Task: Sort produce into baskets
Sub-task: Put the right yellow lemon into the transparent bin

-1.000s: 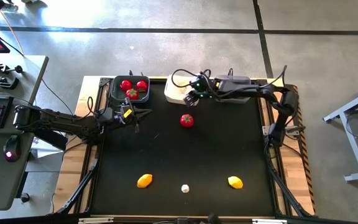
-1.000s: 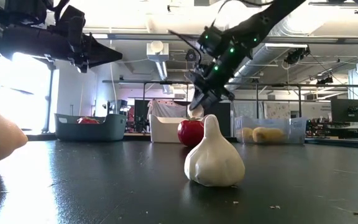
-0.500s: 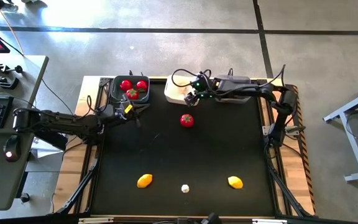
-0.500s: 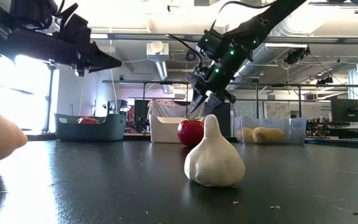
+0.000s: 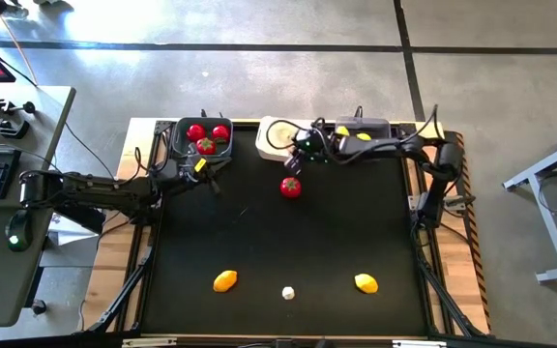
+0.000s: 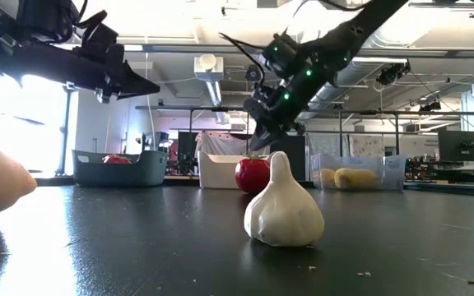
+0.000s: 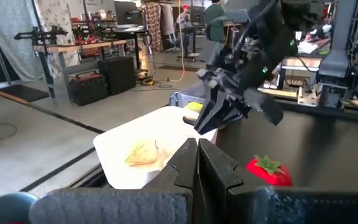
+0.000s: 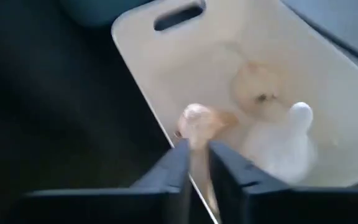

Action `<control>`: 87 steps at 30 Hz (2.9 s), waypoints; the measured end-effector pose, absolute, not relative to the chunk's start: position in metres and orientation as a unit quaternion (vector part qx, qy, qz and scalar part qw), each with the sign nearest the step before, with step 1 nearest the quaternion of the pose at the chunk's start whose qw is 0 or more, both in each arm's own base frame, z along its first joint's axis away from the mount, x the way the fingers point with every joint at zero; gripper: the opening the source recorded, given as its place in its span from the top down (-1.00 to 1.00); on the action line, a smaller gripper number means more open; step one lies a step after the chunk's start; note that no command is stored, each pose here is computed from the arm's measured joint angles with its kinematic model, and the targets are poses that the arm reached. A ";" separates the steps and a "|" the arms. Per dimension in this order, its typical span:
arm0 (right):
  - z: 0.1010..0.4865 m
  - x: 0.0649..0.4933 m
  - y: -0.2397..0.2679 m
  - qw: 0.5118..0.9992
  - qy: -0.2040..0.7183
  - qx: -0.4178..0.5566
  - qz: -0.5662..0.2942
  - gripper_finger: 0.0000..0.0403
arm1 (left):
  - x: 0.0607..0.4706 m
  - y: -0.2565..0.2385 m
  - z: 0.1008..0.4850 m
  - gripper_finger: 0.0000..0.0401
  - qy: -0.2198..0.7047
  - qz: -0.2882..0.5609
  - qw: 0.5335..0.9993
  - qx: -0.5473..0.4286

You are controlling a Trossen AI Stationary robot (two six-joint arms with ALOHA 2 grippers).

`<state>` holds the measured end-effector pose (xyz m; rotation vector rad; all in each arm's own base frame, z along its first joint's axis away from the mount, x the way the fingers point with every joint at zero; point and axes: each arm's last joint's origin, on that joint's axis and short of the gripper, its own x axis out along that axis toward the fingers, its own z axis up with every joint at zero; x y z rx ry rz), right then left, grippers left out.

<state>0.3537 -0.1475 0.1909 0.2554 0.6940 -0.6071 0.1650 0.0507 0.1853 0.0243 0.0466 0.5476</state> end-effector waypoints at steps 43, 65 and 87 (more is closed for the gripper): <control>0.215 0.238 0.148 0.852 0.437 0.217 -0.190 1.00 | 0.170 0.029 0.176 1.00 0.059 0.171 0.981 -0.065; 0.221 0.222 0.184 0.697 0.658 0.238 -0.156 -0.15 | 0.170 0.030 0.184 1.00 0.017 0.184 0.982 -0.040; 0.160 0.240 0.203 0.645 0.729 0.180 -0.139 -0.42 | 0.170 0.030 0.184 1.00 0.023 0.183 0.982 -0.027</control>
